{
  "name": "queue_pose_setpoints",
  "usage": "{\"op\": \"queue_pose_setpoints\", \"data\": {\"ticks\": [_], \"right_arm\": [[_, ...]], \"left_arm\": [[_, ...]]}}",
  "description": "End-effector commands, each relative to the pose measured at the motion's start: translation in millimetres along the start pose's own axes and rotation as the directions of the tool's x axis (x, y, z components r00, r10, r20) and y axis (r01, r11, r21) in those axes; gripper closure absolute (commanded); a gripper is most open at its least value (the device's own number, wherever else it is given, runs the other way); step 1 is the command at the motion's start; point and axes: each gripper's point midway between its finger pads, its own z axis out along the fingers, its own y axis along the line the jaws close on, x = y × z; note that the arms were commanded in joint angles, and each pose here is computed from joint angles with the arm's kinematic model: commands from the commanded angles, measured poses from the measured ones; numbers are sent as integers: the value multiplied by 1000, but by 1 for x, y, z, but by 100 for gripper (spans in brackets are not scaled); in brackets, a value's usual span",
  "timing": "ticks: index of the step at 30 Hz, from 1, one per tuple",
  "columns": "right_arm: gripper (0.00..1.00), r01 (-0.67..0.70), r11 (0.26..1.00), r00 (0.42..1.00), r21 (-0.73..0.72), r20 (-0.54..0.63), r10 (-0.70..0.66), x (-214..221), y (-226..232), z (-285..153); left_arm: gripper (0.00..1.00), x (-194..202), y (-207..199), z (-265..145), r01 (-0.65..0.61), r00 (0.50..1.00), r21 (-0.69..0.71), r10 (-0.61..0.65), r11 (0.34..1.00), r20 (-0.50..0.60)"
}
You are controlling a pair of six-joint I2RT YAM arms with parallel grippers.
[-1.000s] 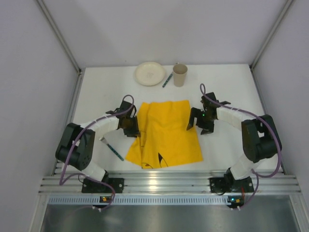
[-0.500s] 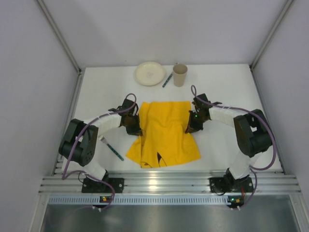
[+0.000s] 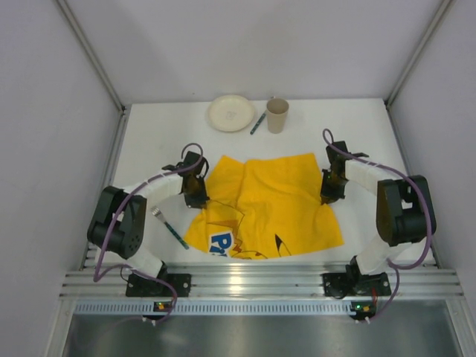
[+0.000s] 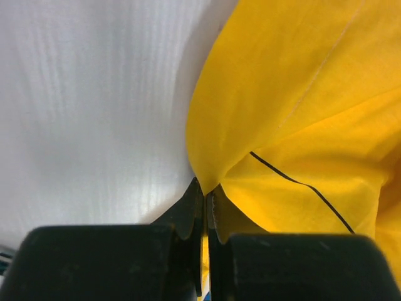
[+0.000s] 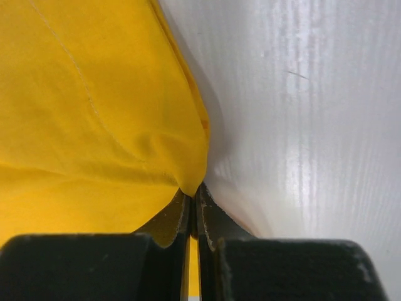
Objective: Set the dinner table for one person
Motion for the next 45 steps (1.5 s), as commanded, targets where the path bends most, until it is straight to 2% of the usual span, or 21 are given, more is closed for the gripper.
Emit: {"op": "queue_pose_setpoints", "data": {"ticks": [1, 7, 12, 13, 14, 15, 17, 19, 20, 21, 26, 29, 31, 32, 36, 37, 38, 40, 42, 43, 45], "right_arm": [[100, -2, 971, 1000, 241, -15, 6, 10, -50, -1], [100, -67, 935, 997, 349, 3, 71, 11, -76, -11], [100, -82, 948, 996, 307, -17, 91, 17, -69, -7], [100, -73, 955, 996, 289, -23, 83, 17, -66, -5], [96, -59, 961, 997, 271, -40, 73, 18, -63, -2], [84, -53, 963, 997, 263, -48, 68, 17, -61, -1], [51, -43, 972, 997, 233, -55, 57, 13, -55, -2], [40, -45, 973, 997, 227, -44, 56, 7, -52, -9], [27, -51, 976, 998, 212, -31, 59, 3, -48, -14], [22, -52, 977, 998, 205, -21, 58, 0, -46, -19], [9, -55, 993, 995, 107, 94, 45, -30, -23, -70], [9, -40, 999, 987, 26, 155, 35, -40, -6, -102], [9, -27, 999, 982, -34, 186, 33, -44, 3, -115], [8, -10, 995, 981, -104, 192, 30, -42, 15, -123], [8, 8, 980, 980, -198, 196, 32, -28, 30, -135], [9, 7, 979, 982, -203, 186, 31, -21, 30, -132], [9, 11, 976, 979, -215, 199, 33, -18, 30, -136], [8, 16, 978, 981, -210, 190, 25, -8, 25, -131], [8, 22, 983, 981, -185, 194, 14, -3, 19, -129], [8, 20, 985, 982, -172, 188, 13, -1, 16, -129], [8, 13, 987, 982, -158, 186, 17, 1, 13, -128]], "left_arm": [[100, -1, 35, -10, 52, 998, -173, -45, 984, 42], [100, 0, 62, -35, 207, 976, -314, -175, 926, 128], [98, 5, 57, -35, 249, 965, -259, -216, 933, 150], [89, 4, 56, -35, 245, 966, -257, -212, 935, 150], [69, 1, 53, -35, 244, 966, -249, -211, 937, 152], [55, 0, 53, -34, 240, 967, -251, -208, 938, 149], [33, -3, 52, -36, 245, 966, -257, -212, 935, 150], [23, -13, 47, -46, 249, 962, -251, -209, 936, 173], [18, -19, 46, -52, 252, 959, -248, -208, 935, 192], [12, -34, 40, -62, 251, 952, -232, -196, 940, 234], [9, -92, 8, -92, 160, 938, -160, -99, 974, 333], [9, -127, -10, -97, 87, 927, -147, -26, 985, 373], [9, -151, -24, -96, 84, 911, -101, -35, 991, 412], [9, -161, -29, -94, 91, 907, -78, -51, 993, 418], [12, -221, -45, -81, 211, 869, 59, -215, 976, 446], [11, -230, -44, -59, 246, 871, 56, -246, 968, 426], [11, -247, -53, -65, 259, 855, 115, -283, 959, 435], [11, -271, -52, -46, 317, 828, 178, -364, 931, 427], [11, -296, -60, -46, 328, 802, 255, -411, 909, 434], [11, -301, -60, -27, 334, 809, 250, -413, 909, 419], [10, -326, -73, -31, 307, 800, 310, -420, 900, 429]]}}
